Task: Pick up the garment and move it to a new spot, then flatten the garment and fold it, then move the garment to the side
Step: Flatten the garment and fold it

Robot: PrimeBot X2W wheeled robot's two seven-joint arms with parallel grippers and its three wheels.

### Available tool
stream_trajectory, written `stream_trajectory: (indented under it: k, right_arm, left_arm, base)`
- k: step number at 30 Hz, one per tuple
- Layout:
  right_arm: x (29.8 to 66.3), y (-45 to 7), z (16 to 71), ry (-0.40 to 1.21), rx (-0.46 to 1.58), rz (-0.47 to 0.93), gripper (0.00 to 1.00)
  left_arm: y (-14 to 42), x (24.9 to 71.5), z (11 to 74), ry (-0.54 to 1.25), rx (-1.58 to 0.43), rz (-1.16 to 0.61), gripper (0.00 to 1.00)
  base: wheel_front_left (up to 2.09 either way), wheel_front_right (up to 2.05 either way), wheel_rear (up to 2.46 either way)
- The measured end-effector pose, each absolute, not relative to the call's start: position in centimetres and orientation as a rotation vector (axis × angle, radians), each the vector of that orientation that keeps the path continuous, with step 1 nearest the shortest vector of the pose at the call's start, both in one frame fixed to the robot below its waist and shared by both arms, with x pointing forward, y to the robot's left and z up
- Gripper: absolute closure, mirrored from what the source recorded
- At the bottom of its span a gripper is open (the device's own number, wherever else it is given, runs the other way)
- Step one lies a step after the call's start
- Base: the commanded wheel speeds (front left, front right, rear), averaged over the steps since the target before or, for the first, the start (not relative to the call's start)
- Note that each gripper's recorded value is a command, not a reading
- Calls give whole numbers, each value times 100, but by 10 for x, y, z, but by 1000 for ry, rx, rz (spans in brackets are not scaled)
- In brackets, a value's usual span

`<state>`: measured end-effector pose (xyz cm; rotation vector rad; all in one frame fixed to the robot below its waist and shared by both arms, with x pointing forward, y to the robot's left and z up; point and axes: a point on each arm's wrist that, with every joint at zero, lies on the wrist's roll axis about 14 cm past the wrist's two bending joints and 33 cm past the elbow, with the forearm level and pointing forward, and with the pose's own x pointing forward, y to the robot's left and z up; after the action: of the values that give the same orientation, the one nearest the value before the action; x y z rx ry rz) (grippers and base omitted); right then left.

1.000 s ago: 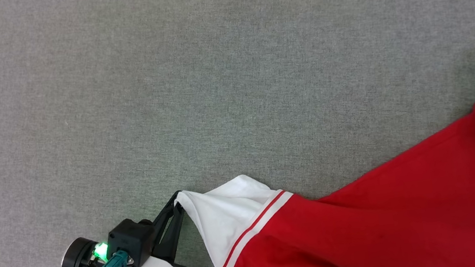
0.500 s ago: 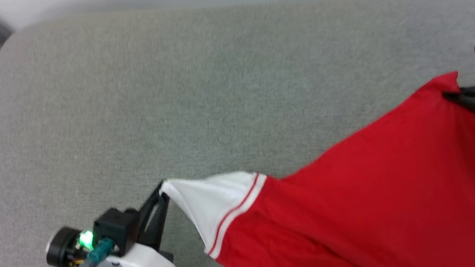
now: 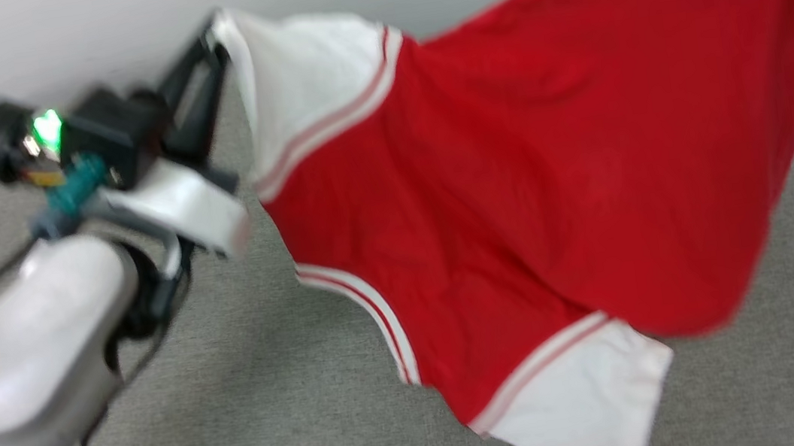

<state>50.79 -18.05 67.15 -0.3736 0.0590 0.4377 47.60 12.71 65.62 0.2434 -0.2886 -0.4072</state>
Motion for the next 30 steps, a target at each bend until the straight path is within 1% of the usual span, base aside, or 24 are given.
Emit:
stream_trajectory:
  k: [6, 15, 23, 25, 30]
  right_arm:
    - [534, -187, 708, -50, -399, 373, 100]
    - [600, -202, 759, -196, -431, 239, 100]
    - [651, -204, 791, -300, -446, 163, 100]
    - [661, -203, 799, -328, -442, 154, 100]
    - [685, -201, 793, -325, -439, 145, 100]
  left_arm:
    - [120, 519, 714, -418, 299, -402, 100]
    - [115, 593, 770, -538, 395, -379, 100]
    - [107, 635, 825, -651, 428, -355, 100]
    - [108, 645, 830, -660, 426, -349, 100]
    - [112, 664, 829, -662, 433, -337, 100]
  base:
    - [0, 0, 0]
    - [0, 0, 0]
    - [0, 0, 0]
    - [0, 0, 0]
    - [0, 0, 0]
